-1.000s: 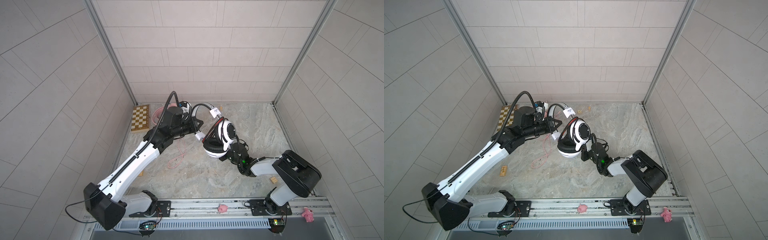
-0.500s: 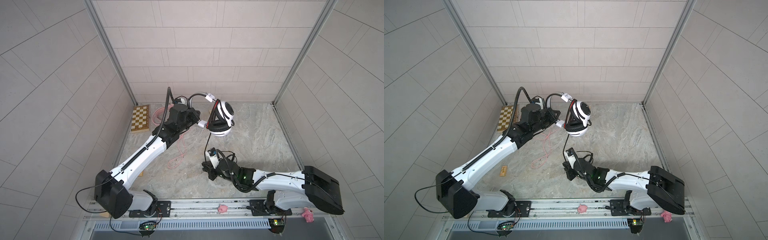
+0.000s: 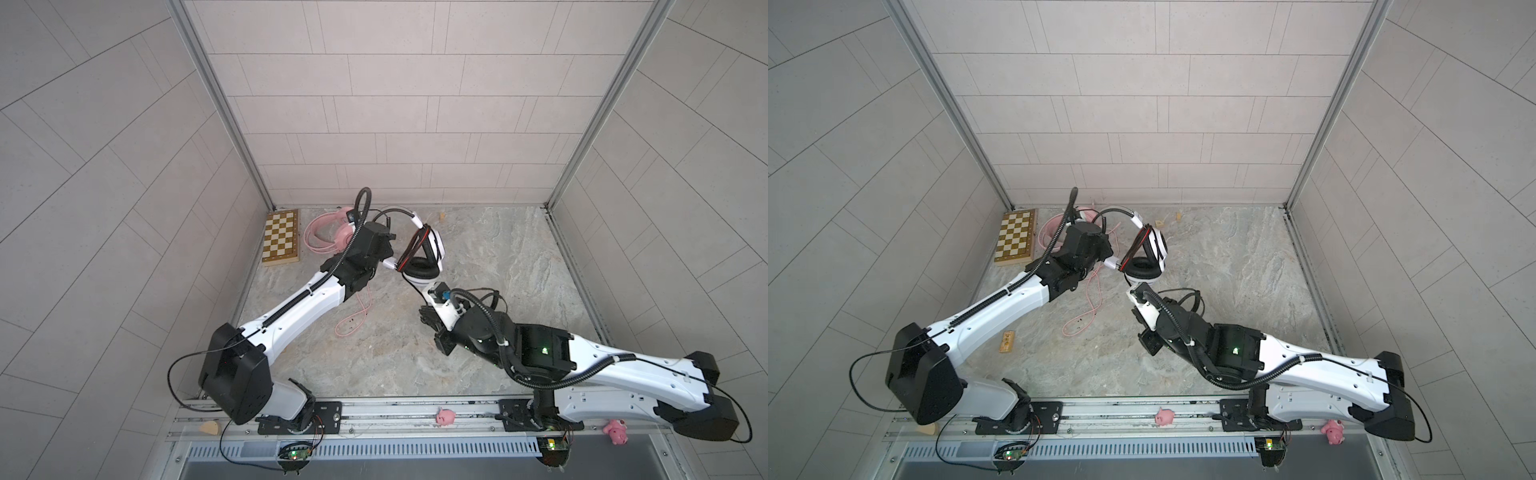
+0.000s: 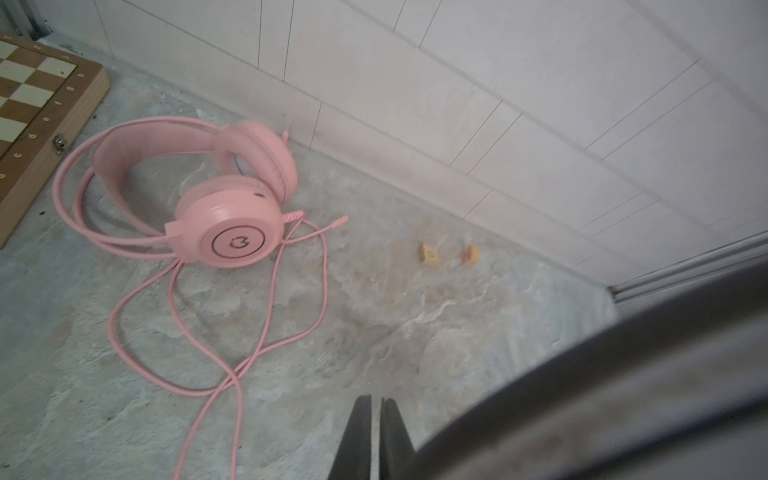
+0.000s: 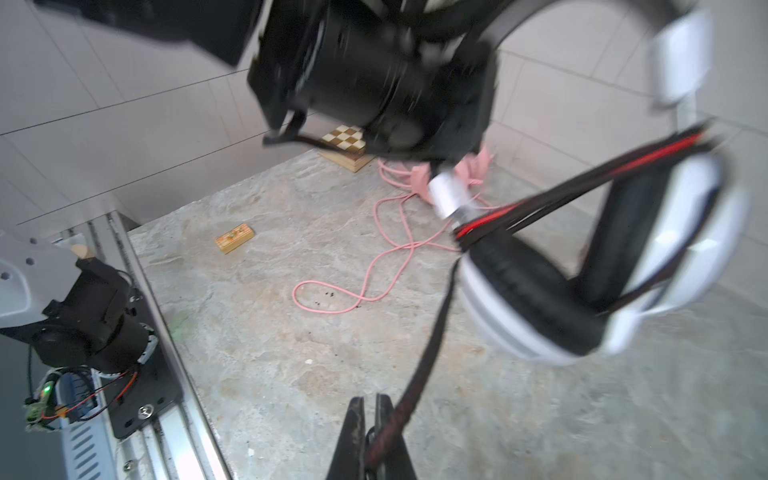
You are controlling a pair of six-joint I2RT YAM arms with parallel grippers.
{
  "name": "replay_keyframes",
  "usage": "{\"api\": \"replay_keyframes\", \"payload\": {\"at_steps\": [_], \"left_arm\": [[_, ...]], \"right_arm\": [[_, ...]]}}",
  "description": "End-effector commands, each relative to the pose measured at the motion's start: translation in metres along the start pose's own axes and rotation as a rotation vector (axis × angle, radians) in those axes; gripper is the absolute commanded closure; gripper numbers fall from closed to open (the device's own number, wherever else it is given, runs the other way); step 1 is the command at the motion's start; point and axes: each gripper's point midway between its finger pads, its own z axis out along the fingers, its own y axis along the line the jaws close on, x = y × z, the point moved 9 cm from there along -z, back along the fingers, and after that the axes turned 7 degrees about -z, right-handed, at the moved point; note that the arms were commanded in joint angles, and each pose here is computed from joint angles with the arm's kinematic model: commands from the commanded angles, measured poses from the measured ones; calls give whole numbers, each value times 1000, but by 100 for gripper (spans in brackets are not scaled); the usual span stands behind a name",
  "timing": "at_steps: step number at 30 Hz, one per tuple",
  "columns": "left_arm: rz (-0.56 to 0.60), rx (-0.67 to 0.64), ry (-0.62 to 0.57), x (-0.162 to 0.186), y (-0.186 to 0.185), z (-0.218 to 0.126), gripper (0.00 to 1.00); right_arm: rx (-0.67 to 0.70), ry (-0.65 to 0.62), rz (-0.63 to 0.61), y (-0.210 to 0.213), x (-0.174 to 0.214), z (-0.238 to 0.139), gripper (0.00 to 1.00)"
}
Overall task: Wrap the headphones
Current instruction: 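Lift the black cable with the right gripper up over the white headset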
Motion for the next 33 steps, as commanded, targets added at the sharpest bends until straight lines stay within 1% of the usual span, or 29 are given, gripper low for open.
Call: {"api": "replay_keyframes", "payload": {"at_steps": [1,4,8,12,14,16,19,21,25,27,33], "left_arm": [[114,-4,-15,7,-2,-4,100],[191,7,59,20,-2,-4,100],[277,97,187,34,-6,-10,100],[352,198,284,40,-7,-24,100],[383,262,339,44,-8,-32,100],[390,329,397,45,-10,-39,100],[340,441,482,47,-15,-49,100],[291,550,528,47,-20,-56,100],[237,686,571,43,-27,-66,100],[199,737,568,38,-29,-70,100],[99,844,478,24,-36,-75,100]], "right_arm": [[123,65,-102,-27,-2,-20,99],[194,80,-117,-46,-7,-28,99],[308,141,-127,-75,-1,-30,99],[404,192,-124,-96,8,-29,98],[401,193,-89,-104,12,-26,98],[361,171,-35,-109,15,-20,98],[282,169,32,-112,21,-7,98],[253,176,62,-114,26,1,97],[197,152,121,-117,29,7,96],[170,132,160,-120,31,8,95],[44,76,291,-122,43,15,91]]}}
